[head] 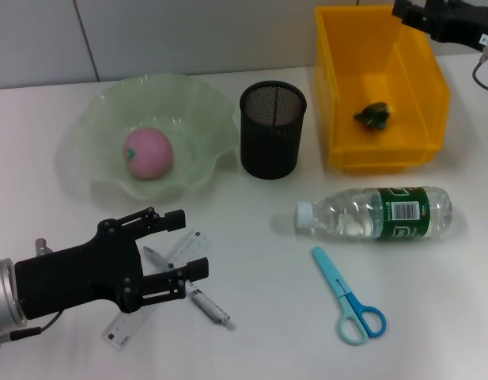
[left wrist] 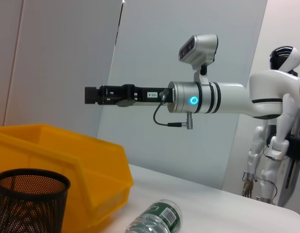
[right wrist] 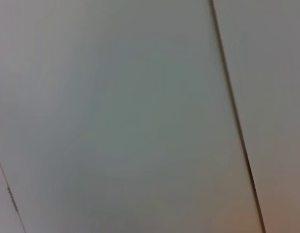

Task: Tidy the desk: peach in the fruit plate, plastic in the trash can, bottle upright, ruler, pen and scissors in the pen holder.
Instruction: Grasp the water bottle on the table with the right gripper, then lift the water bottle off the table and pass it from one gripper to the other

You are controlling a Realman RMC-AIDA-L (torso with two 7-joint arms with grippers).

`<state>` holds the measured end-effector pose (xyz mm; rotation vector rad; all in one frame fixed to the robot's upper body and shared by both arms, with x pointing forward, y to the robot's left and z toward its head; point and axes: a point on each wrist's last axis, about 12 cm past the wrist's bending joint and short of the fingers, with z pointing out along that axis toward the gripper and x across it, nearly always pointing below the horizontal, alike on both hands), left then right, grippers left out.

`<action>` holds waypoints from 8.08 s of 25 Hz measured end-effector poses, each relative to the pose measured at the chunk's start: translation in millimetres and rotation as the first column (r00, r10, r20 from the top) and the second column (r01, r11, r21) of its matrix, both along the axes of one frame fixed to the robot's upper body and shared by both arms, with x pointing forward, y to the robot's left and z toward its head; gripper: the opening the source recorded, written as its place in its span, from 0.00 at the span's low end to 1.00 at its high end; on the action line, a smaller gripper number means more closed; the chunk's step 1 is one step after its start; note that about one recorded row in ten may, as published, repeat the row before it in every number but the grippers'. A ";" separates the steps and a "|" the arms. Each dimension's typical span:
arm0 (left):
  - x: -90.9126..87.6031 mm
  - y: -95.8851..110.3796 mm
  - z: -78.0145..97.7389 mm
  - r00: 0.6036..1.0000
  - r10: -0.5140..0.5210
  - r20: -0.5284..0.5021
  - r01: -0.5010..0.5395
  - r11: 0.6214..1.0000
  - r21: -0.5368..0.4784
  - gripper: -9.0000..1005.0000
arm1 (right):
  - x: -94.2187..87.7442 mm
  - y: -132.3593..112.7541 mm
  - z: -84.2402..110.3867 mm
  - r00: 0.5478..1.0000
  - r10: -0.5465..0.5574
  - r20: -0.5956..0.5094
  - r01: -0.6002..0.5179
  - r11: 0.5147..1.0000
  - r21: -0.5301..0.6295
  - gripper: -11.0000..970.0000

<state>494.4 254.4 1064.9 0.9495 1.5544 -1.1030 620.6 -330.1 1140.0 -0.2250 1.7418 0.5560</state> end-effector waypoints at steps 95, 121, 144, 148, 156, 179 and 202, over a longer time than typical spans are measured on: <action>-0.4 4.9 -1.2 0.999 0.050 -0.004 -0.050 0.999 -0.015 0.81 | 7.8 141.7 -1.7 0.500 0.246 -0.830 -0.853 -0.023 -0.521 0.80; -1.8 6.2 -0.7 0.999 0.049 -0.009 -0.049 0.999 -0.023 0.81 | 9.0 140.2 -8.8 0.546 0.243 -0.801 -0.824 -0.016 -0.567 0.80; 1.8 17.5 8.6 0.993 0.117 0.014 -0.115 0.989 -0.091 0.81 | -6.9 121.5 8.1 0.545 0.542 -0.640 -0.838 0.333 -0.432 0.79; 3.1 19.3 10.5 0.990 0.143 -0.001 -0.142 0.982 -0.124 0.81 | -11.1 113.1 9.6 0.576 0.614 -0.540 -0.817 0.420 -0.394 0.79; 3.8 17.2 9.5 0.981 0.189 -0.045 -0.194 0.957 -0.214 0.81 | -23.1 110.0 4.9 0.610 0.733 -0.300 -0.789 0.530 -0.309 0.79; 8.3 -6.6 8.3 0.979 0.160 -0.127 -0.196 0.913 -0.358 0.80 | -42.4 153.1 -31.0 0.547 0.833 -0.079 -0.833 0.533 -0.149 0.80; 8.0 -14.7 7.2 0.990 0.129 -0.058 -0.141 0.935 -0.324 0.80 | -45.6 167.1 -38.5 0.519 0.847 -0.112 -0.854 0.507 -0.121 0.80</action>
